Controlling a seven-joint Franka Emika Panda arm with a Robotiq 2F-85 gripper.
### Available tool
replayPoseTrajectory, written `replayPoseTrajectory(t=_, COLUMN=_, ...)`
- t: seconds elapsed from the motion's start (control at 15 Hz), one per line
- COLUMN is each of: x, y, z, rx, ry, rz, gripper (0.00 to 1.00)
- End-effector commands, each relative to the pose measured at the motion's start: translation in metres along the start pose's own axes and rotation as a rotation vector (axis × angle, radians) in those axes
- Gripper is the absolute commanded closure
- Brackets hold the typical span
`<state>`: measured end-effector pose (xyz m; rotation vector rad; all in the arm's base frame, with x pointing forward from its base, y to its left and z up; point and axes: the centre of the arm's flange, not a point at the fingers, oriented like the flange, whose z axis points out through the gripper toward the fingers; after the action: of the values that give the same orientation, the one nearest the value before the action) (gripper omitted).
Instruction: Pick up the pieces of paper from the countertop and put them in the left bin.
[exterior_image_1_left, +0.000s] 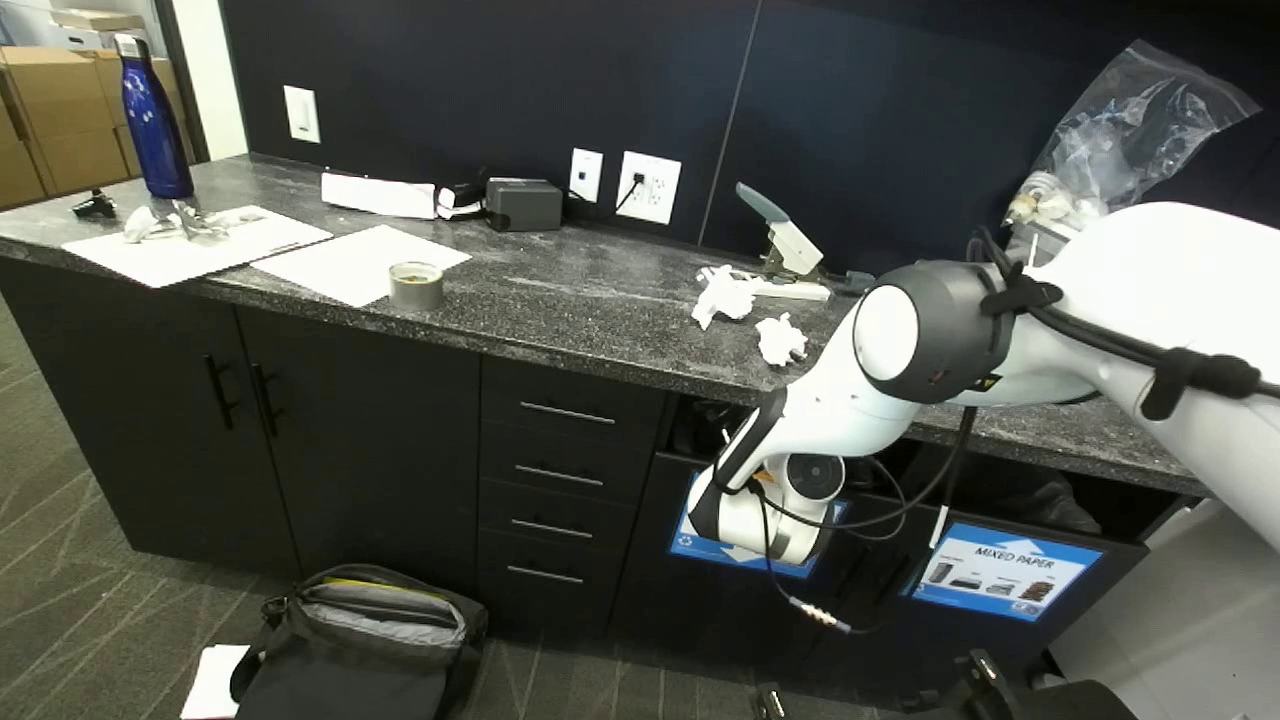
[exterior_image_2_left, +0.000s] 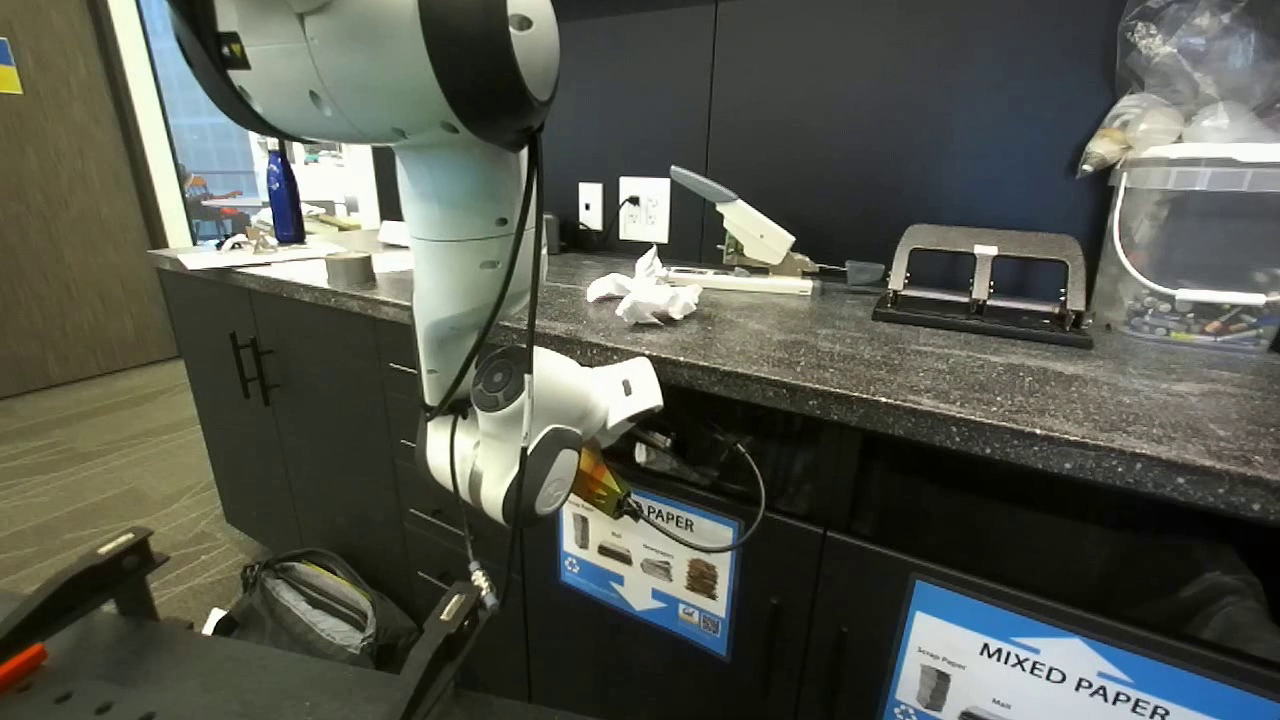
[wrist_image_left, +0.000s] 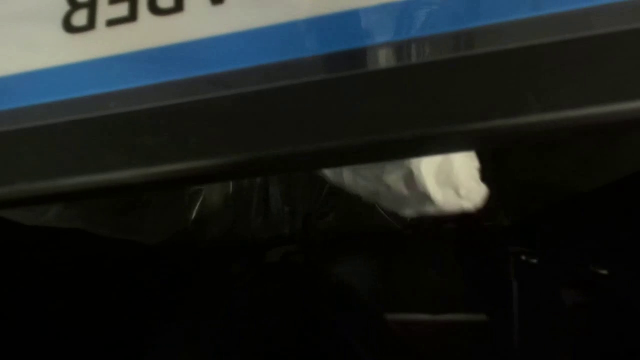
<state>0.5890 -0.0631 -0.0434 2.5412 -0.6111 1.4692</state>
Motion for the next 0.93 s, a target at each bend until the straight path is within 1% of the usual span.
replayPoseTrajectory(t=0.0, x=0.011, y=-0.012, z=-0.030, rx=0.012, ry=-0.019, rz=-0.009, gripper=0.00)
replayPoseTrajectory(t=0.2, x=0.014, y=-0.020, z=-0.060, rx=0.015, ry=-0.074, rz=-0.013, gripper=0.00)
replayPoseTrajectory(t=0.47, x=0.025, y=-0.033, z=-0.109, rx=0.034, ry=-0.205, rz=-0.014, gripper=0.00)
replayPoseTrajectory(t=0.73, x=0.035, y=-0.048, z=-0.150, rx=0.062, ry=-0.390, rz=-0.022, gripper=0.00)
replayPoseTrajectory(t=0.87, x=0.044, y=-0.055, z=-0.167, rx=0.075, ry=-0.468, rz=-0.033, gripper=0.00)
